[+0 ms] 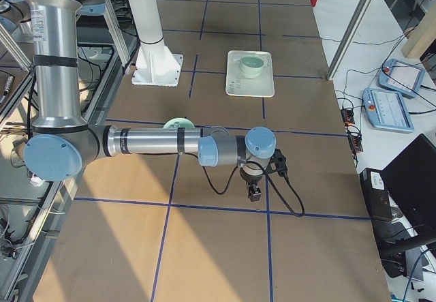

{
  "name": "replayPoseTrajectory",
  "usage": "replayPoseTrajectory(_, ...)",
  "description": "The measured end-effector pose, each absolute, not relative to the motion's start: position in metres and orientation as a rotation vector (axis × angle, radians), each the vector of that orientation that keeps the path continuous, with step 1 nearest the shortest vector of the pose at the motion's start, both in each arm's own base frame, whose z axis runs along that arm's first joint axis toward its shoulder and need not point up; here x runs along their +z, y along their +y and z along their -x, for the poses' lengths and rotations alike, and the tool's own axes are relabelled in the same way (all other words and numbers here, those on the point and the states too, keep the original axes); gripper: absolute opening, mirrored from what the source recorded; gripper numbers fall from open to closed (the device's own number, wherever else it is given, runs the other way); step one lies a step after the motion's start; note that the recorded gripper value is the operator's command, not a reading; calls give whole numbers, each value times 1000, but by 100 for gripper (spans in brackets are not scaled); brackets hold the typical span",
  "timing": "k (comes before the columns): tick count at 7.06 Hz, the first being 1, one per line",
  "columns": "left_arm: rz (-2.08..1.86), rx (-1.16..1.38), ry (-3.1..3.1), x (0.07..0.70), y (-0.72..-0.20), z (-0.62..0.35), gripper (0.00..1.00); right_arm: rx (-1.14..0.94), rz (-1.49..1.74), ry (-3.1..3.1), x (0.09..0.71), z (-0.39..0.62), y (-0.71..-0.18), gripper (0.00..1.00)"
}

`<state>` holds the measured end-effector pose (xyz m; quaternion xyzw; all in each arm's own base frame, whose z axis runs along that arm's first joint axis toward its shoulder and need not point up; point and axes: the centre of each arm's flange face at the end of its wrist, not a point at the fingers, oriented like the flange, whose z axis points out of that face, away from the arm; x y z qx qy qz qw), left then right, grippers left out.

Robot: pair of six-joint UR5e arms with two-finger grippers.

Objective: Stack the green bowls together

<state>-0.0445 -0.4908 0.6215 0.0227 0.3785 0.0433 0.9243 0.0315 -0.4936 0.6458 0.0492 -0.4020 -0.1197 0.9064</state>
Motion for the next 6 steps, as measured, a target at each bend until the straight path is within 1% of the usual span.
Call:
replayPoseTrajectory(3,-20,81,780,637,-476,49,100,-188,-92,-832,672,-61,-481,100)
replayPoseTrajectory(6,-15,79,780,640,-473,49,100,-76,-61,-862,685,-83,-462,100)
